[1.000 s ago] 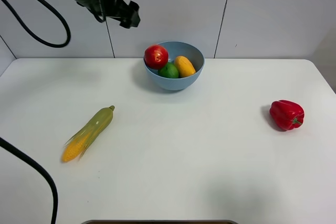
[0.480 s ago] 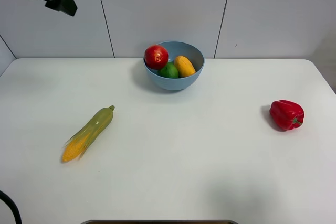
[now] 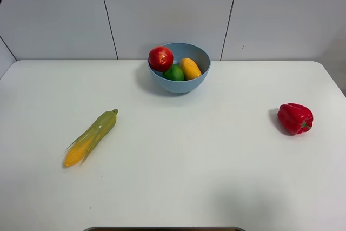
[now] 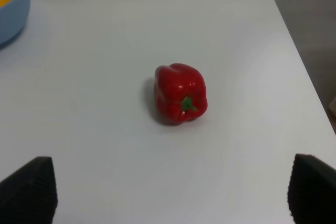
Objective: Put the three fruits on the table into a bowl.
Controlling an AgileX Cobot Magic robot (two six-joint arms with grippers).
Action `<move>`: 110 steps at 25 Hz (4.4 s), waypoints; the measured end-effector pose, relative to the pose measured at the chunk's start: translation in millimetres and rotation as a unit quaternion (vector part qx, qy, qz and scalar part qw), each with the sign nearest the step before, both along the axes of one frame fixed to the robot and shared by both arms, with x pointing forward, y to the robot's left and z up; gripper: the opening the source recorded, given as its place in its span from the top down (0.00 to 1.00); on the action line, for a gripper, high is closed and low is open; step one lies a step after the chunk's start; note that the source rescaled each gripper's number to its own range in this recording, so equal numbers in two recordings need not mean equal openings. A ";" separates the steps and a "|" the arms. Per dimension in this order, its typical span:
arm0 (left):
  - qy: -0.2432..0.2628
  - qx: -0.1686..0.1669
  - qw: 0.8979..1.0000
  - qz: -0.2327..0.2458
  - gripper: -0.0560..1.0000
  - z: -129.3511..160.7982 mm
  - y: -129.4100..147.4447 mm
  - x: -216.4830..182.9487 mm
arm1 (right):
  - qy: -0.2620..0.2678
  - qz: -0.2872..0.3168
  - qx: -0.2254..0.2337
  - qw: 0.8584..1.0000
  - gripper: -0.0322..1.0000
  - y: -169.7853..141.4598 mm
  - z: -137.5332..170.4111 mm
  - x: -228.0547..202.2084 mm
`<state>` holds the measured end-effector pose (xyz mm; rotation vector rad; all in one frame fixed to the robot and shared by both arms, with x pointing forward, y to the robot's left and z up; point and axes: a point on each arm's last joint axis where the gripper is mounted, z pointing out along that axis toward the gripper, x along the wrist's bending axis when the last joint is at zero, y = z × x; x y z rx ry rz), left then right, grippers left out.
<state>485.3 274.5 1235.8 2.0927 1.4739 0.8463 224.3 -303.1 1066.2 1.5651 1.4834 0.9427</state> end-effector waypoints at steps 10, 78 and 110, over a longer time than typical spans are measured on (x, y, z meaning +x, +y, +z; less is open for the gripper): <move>-0.086 -0.007 0.996 0.026 0.14 26.3 21.5 -92.2 | 0.000 0.000 0.000 1.000 0.02 0.0 0.0 0.0; -0.113 -0.097 0.989 -0.013 0.14 -201.4 19.2 -247.6 | 0.000 0.000 0.000 1.000 0.02 0.0 0.0 0.0; -0.114 -0.095 0.989 -0.002 0.14 -201.4 19.2 -247.5 | 0.000 0.000 0.000 1.000 0.02 0.0 0.0 0.0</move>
